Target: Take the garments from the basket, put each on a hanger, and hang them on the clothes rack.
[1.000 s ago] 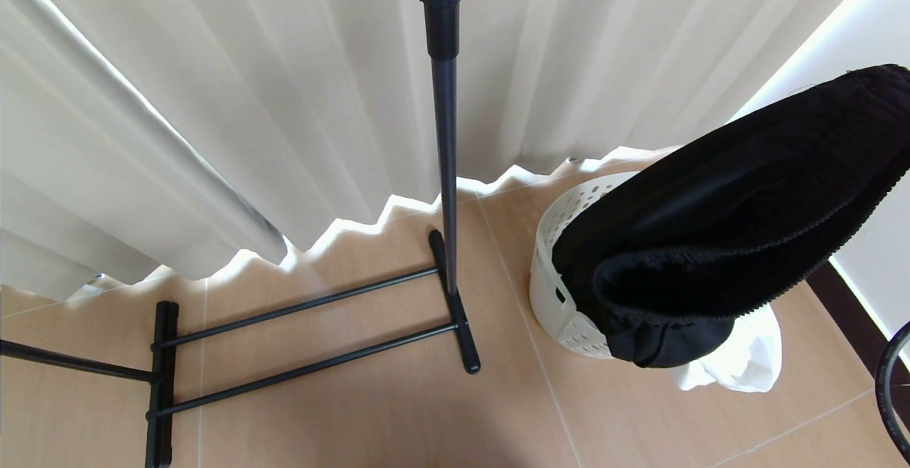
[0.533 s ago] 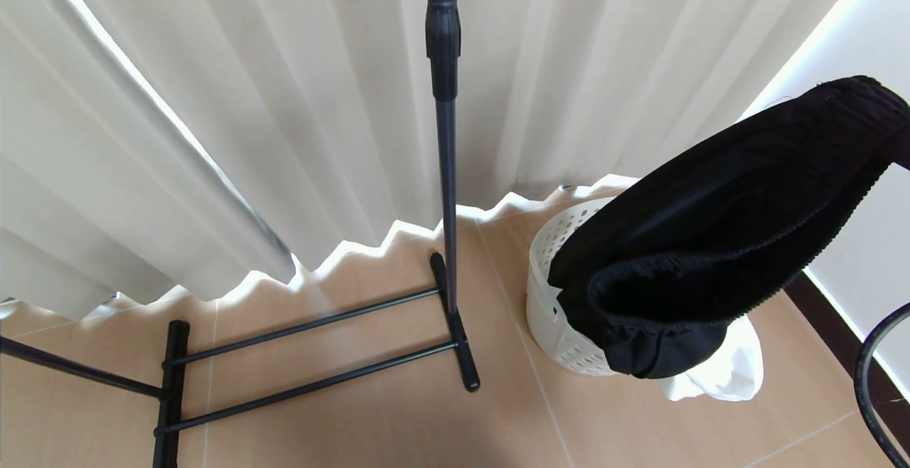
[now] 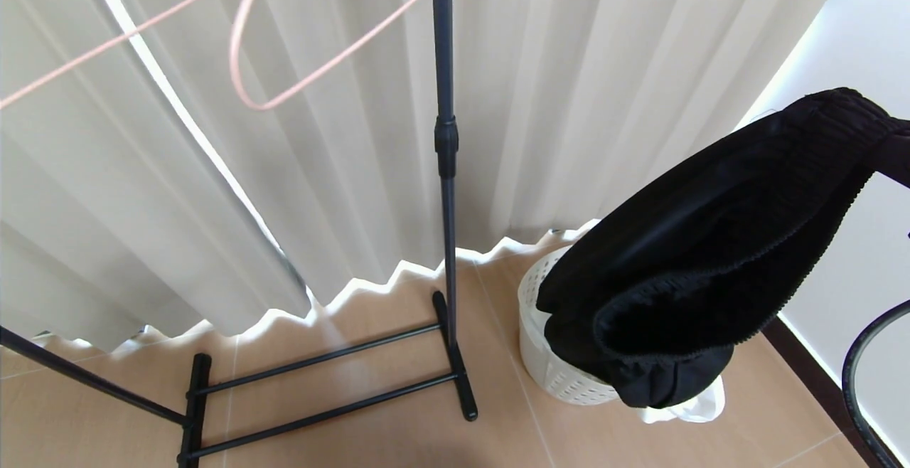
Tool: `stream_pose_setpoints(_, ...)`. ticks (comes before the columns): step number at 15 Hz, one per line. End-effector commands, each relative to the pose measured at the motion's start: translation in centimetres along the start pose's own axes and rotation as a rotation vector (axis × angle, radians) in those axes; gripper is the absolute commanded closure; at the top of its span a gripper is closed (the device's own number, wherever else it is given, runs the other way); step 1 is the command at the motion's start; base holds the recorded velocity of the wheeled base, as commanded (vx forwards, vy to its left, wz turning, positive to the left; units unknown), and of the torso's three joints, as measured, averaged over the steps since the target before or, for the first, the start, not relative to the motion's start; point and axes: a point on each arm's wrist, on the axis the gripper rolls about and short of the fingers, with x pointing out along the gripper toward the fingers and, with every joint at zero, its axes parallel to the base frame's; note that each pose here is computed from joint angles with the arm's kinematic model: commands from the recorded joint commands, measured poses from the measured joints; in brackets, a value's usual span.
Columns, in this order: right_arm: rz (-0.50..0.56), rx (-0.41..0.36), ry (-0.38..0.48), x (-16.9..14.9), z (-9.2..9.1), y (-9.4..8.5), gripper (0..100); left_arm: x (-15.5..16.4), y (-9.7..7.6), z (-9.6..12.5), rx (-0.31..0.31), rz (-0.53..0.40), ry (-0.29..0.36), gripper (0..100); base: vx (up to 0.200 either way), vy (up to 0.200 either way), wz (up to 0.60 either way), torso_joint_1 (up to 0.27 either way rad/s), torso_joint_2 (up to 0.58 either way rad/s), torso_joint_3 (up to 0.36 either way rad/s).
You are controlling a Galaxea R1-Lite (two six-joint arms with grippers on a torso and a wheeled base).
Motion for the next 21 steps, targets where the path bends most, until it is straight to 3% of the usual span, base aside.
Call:
stream_pose_setpoints(1,0.001,0.001,0.008,0.19,-0.14,0.0,100,0.01,0.0,0.0,-0.002,0.001,0.001,0,0.0,0.0,0.0,0.154,-0.47,-0.139)
stream_pose_setpoints(15,0.002,-0.002,0.015,0.17,-0.39,0.02,100,0.01,0.01,0.0,-0.003,0.006,0.001,0,0.0,0.0,0.0,0.204,-0.52,-0.118)
stream_pose_setpoints(21,0.001,-0.002,0.011,0.03,-0.31,0.03,100,0.01,0.0,0.0,-0.002,0.001,0.001,0,0.0,0.0,0.0,0.247,-0.55,-0.273)
